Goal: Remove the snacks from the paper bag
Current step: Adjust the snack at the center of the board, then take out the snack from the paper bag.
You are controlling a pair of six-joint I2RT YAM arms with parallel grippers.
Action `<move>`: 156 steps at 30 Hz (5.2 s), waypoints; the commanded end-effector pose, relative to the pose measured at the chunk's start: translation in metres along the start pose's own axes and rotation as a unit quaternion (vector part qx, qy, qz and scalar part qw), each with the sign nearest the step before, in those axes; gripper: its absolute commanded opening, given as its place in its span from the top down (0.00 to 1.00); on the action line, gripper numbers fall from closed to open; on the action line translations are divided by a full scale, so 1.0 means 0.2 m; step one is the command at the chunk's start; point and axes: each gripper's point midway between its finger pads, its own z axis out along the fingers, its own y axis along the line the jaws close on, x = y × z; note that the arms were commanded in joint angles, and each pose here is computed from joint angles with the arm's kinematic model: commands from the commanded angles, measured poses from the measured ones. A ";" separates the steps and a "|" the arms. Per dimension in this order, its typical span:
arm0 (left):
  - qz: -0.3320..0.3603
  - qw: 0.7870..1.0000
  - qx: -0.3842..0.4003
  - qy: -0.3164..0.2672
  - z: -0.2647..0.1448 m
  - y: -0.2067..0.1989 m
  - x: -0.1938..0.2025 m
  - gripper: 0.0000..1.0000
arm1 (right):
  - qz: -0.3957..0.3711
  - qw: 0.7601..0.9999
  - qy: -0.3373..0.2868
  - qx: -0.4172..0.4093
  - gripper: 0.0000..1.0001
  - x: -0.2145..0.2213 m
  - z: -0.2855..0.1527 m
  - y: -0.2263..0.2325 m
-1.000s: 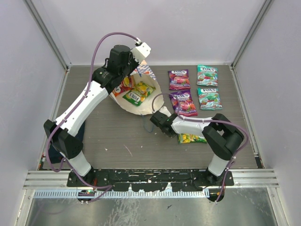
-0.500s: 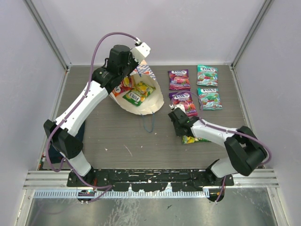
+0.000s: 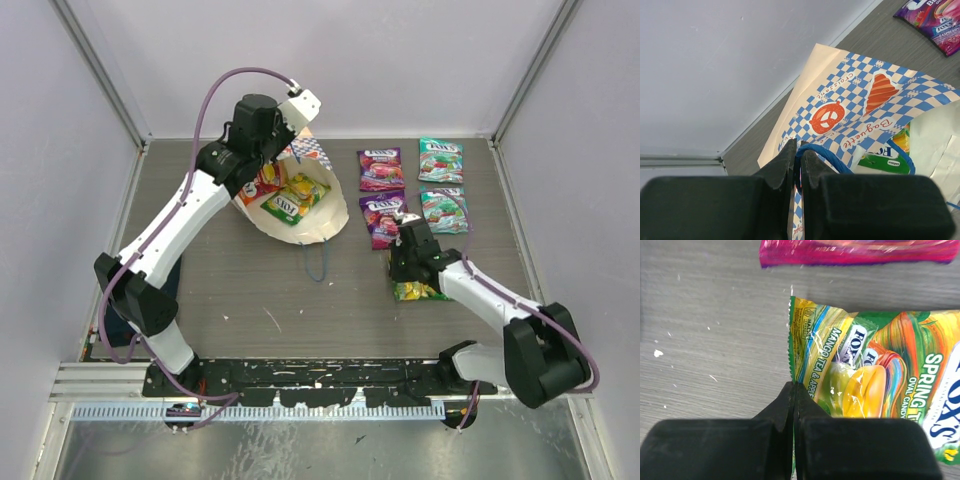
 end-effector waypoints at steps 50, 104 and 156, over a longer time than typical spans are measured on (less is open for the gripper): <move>-0.014 0.999 0.006 -0.034 0.01 -0.01 -0.15 0.92 | -0.087 0.969 -0.075 0.220 0.00 -0.57 -0.57 -0.49; -0.018 0.999 0.004 -0.048 -0.02 0.01 -0.18 0.92 | 0.336 0.901 -0.274 0.005 0.28 -0.84 0.50 1.14; -0.004 0.999 -0.034 -0.027 0.00 0.09 -0.11 0.93 | 0.010 0.980 0.007 -0.200 0.99 -0.23 -0.57 0.69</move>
